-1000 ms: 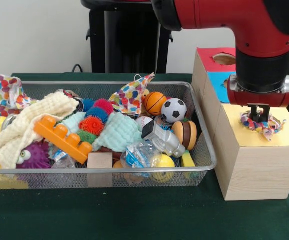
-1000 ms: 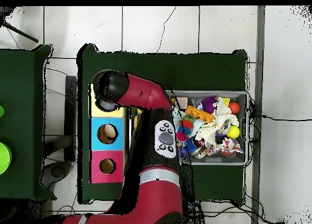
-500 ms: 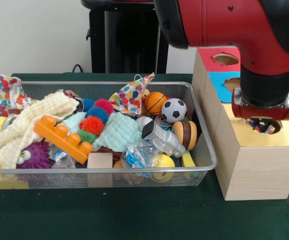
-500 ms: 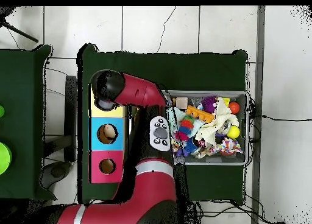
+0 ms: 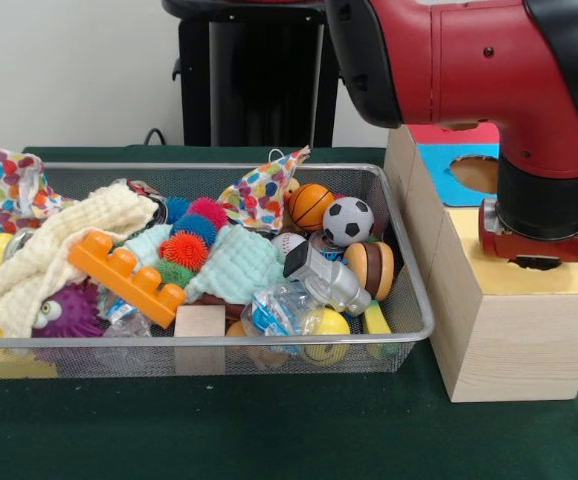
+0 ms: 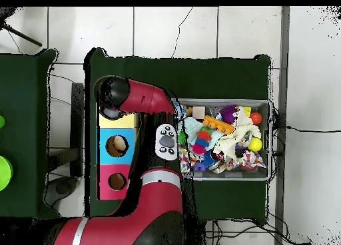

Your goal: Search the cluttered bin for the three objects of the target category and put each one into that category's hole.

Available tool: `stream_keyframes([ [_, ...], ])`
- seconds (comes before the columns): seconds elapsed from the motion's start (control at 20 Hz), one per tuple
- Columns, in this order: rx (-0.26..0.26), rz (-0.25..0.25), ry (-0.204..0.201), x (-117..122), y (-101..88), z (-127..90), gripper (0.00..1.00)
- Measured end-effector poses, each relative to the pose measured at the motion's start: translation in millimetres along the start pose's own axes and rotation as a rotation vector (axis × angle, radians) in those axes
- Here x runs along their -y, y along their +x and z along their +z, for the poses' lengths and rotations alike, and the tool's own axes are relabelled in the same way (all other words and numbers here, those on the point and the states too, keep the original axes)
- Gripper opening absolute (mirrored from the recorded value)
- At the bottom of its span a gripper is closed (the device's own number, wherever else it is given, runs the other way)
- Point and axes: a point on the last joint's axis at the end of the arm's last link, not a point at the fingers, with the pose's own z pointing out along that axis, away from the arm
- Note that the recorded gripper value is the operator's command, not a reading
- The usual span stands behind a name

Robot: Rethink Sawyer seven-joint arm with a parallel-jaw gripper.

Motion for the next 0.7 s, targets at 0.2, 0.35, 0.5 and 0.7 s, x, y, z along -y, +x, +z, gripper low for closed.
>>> stream_keyframes([
  [0.2,0.002,-0.001,0.007,0.1,0.3,0.1,0.0],
  [0.35,0.002,-0.001,0.006,0.1,0.3,0.1,0.0],
  [0.5,0.002,-0.001,0.006,0.1,0.3,0.0,0.0],
  [0.7,0.002,-0.001,0.006,0.1,0.3,-0.1,0.0],
])
